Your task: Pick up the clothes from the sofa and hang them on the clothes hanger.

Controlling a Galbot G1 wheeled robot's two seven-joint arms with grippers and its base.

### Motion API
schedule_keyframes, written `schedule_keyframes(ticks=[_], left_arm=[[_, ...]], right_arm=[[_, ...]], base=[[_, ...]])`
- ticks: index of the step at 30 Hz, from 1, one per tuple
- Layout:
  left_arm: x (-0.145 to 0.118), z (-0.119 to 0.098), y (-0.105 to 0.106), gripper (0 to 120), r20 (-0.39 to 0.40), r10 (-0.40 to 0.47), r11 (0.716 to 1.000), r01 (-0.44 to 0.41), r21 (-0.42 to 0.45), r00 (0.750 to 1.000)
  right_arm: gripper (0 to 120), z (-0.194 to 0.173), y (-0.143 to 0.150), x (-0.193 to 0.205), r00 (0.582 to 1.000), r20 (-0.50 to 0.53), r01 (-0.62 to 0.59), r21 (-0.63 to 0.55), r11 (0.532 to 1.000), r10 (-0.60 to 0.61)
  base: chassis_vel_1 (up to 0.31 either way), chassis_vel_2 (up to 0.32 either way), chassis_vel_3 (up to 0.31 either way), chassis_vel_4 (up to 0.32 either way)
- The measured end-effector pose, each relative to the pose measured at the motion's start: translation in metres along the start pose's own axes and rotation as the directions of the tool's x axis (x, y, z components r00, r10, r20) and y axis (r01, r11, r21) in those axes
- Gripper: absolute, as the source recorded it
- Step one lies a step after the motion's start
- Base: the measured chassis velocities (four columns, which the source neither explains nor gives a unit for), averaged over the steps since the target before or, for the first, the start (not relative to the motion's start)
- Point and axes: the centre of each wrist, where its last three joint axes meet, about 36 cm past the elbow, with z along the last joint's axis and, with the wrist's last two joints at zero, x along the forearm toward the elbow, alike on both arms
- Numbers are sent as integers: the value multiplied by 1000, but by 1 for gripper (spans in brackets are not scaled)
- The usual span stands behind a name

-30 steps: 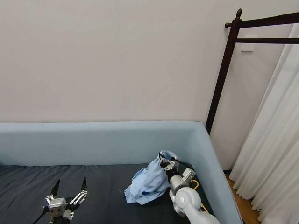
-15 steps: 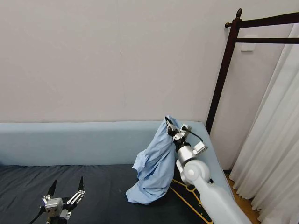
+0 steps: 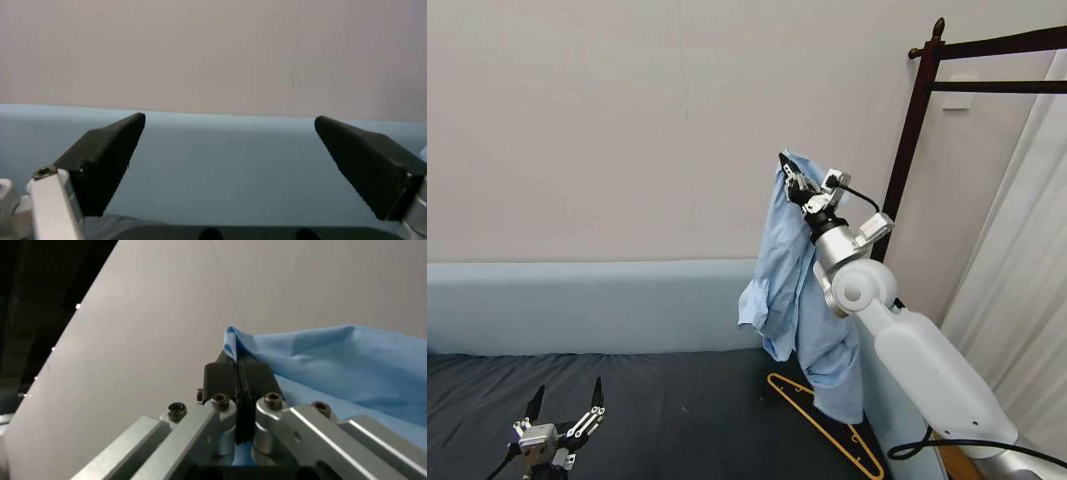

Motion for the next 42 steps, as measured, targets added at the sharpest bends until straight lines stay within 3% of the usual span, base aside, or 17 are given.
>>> schedule_keyframes(ticks=[5, 8, 9, 12, 14, 17, 19, 20, 23, 26, 30, 35, 37, 38, 40, 41, 42], left_arm=[[0, 0, 1, 100, 4, -5, 1000, 5, 0, 1000], [2, 3, 0, 100, 6, -6, 1000, 6, 4, 1000], [2, 3, 0, 100, 6, -6, 1000, 6, 4, 1000], [3, 7, -1, 100, 2, -2, 1000, 2, 4, 1000], [3, 8, -1, 100, 1, -1, 1000, 1, 4, 1000], [3, 9, -4, 100, 0, 8, 1000, -8, 6, 1000], [2, 10, -5, 100, -1, 13, 1000, -13, 7, 1000], [2, 10, -5, 100, -1, 13, 1000, -13, 7, 1000], [3, 13, -5, 100, -7, 15, 1000, -15, 5, 1000], [3, 15, -4, 100, -12, 14, 1000, -14, 3, 1000], [3, 19, -1, 100, -21, 16, 1000, -16, -4, 1000], [-1, 22, 1, 100, -22, 11, 1000, -11, -4, 1000], [0, 23, -2, 100, -26, 11, 1000, -11, 3, 1000], [0, 23, -2, 100, -26, 11, 1000, -11, 3, 1000], [2, 25, -6, 100, -29, 14, 1000, -14, 6, 999], [2, 25, -6, 100, -29, 14, 1000, -14, 6, 999], [3, 25, -7, 100, -29, 15, 1000, -15, 6, 999]], right_arm=[[0, 15, 8, 17, 1000, -21, -12, -18, 1000, 12], [0, 67, -7, 73, 983, -142, -115, 13, 993, 116], [0, 67, -7, 73, 983, -142, -115, 13, 993, 116], [0, 116, -12, 131, 929, -275, -237, 69, 969, 247], [0, 127, -11, 144, 909, -306, -268, 88, 960, 282], [0, 165, -8, 182, 821, -399, -364, 185, 913, 409], [0, 182, -14, 190, 773, -422, -408, 241, 880, 474], [0, 182, -14, 190, 773, -422, -408, 241, 880, 474], [0, 205, -40, 178, 689, -423, -474, 351, 807, 588], [0, 223, -63, 173, 650, -402, -496, 420, 760, 645], [0, 240, -97, 158, 629, -353, -527, 462, 713, 693], [17, 253, -110, 162, 594, -301, -510, 577, 638, 746], [27, 251, -95, 169, 520, -305, -538, 609, 583, 798], [27, 251, -95, 169, 520, -305, -538, 609, 583, 798], [39, 234, -71, 154, 322, -350, -687, 554, 471, 880], [39, 234, -71, 154, 322, -350, -687, 554, 471, 880], [44, 222, -63, 146, 235, -377, -750, 516, 414, 896]], base=[[0, 0, 0, 0], [0, 0, 0, 0], [0, 0, 0, 0], [0, 0, 0, 0], [0, 0, 0, 0], [0, 0, 0, 0], [0, 0, 0, 0], [0, 0, 0, 0], [0, 0, 0, 0], [0, 0, 0, 0], [0, 0, 0, 0], [0, 0, 0, 0], [0, 0, 0, 0], [0, 0, 0, 0], [0, 0, 0, 0], [0, 0, 0, 0], [0, 0, 0, 0]])
